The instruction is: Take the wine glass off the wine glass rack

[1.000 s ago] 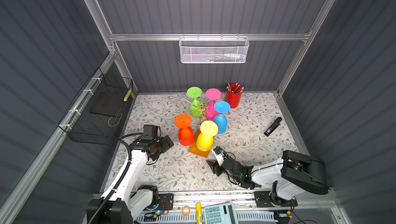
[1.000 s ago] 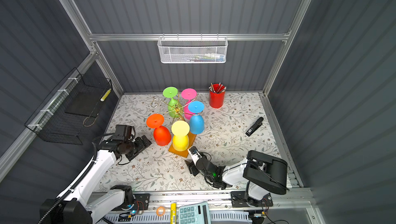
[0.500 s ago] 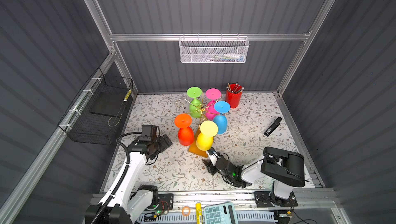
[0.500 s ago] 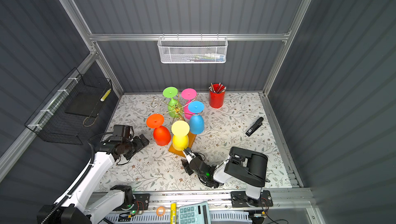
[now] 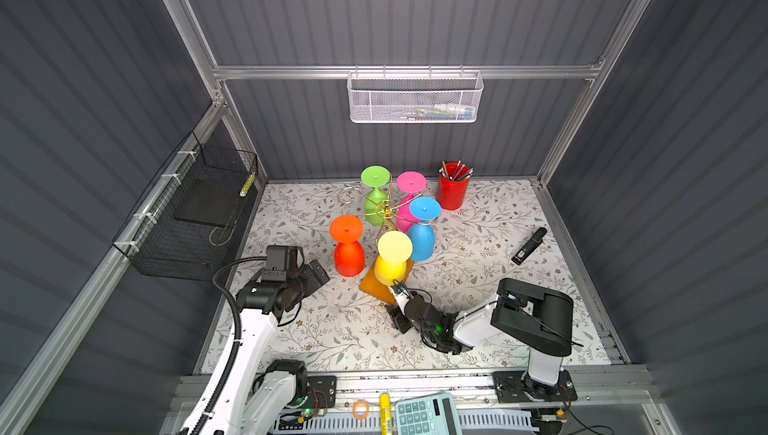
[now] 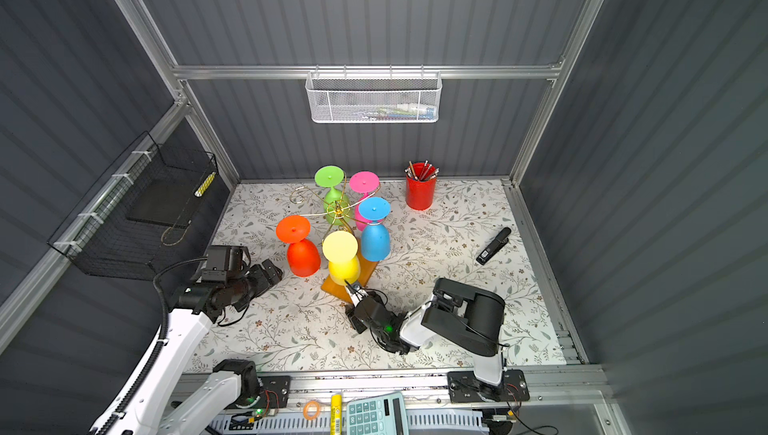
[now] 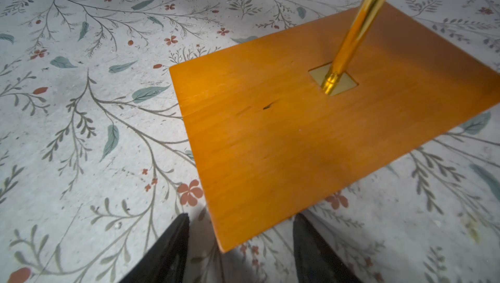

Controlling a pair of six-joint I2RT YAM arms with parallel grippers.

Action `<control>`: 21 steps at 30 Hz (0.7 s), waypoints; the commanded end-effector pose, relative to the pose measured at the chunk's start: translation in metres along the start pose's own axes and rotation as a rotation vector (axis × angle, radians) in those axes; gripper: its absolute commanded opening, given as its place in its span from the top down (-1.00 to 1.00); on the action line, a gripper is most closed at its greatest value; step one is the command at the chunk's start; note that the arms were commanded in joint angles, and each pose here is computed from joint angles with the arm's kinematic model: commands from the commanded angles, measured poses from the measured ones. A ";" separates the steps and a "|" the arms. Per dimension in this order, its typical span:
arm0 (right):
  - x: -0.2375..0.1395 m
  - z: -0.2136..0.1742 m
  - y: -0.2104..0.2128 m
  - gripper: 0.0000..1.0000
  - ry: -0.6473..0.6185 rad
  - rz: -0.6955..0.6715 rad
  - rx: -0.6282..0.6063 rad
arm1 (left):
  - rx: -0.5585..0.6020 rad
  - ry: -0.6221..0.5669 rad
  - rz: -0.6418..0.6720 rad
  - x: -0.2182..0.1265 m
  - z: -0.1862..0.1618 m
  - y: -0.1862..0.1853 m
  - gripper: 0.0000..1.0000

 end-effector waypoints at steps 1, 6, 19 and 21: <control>0.008 -0.001 0.000 -0.23 0.044 0.002 -0.001 | 0.006 -0.022 0.006 -0.013 0.005 0.000 -0.92; 0.016 -0.001 -0.002 -0.23 0.071 -0.008 0.005 | 0.002 -0.028 0.024 -0.016 0.001 0.005 -0.92; 0.047 0.006 -0.010 -0.21 0.116 -0.066 0.022 | -0.039 -0.039 0.104 -0.014 -0.010 0.022 -0.94; 0.051 0.007 -0.013 -0.21 0.123 -0.066 0.031 | -0.052 -0.039 0.116 -0.014 -0.011 0.024 -0.94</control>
Point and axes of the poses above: each gripper's point midway between its finger pads, its own x axis out along the fingers, its own y axis along the line the jaws close on, z = x × y, the point moved 3 cm from there along -x, back along the fingers, and after that the axes turned 13 degrees about x, right-handed, at the moved point
